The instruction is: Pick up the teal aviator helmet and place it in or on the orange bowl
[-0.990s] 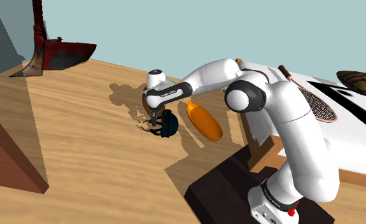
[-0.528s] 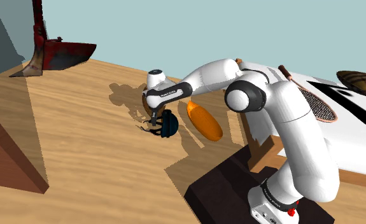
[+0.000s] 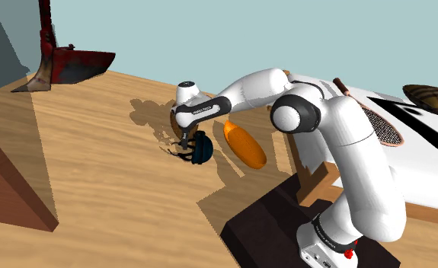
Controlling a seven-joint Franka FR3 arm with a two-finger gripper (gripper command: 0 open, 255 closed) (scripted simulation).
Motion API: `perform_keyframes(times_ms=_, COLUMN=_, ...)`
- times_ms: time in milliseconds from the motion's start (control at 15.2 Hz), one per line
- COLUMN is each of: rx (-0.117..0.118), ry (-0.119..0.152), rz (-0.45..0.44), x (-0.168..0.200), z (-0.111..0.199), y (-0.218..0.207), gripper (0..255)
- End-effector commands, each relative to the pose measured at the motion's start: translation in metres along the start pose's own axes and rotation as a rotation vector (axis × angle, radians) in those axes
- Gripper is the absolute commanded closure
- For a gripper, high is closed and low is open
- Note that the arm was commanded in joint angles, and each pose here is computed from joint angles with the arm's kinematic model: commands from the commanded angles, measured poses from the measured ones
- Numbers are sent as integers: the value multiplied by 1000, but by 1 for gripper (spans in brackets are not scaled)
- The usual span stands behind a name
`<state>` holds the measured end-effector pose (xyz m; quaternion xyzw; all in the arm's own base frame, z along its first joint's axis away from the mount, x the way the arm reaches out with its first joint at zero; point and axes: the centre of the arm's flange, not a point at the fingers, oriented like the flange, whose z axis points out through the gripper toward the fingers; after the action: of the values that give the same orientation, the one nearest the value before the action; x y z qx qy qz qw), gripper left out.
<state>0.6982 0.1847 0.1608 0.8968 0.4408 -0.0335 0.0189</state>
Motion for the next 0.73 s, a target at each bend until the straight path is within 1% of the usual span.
perform_keyframes(times_ms=0, rx=-1, ry=2, rz=0, x=0, z=-12, y=0, gripper=255)
perform_keyframes(times_ms=660, rx=-1, ry=2, rz=0, x=-4, z=-65, y=0, gripper=255)
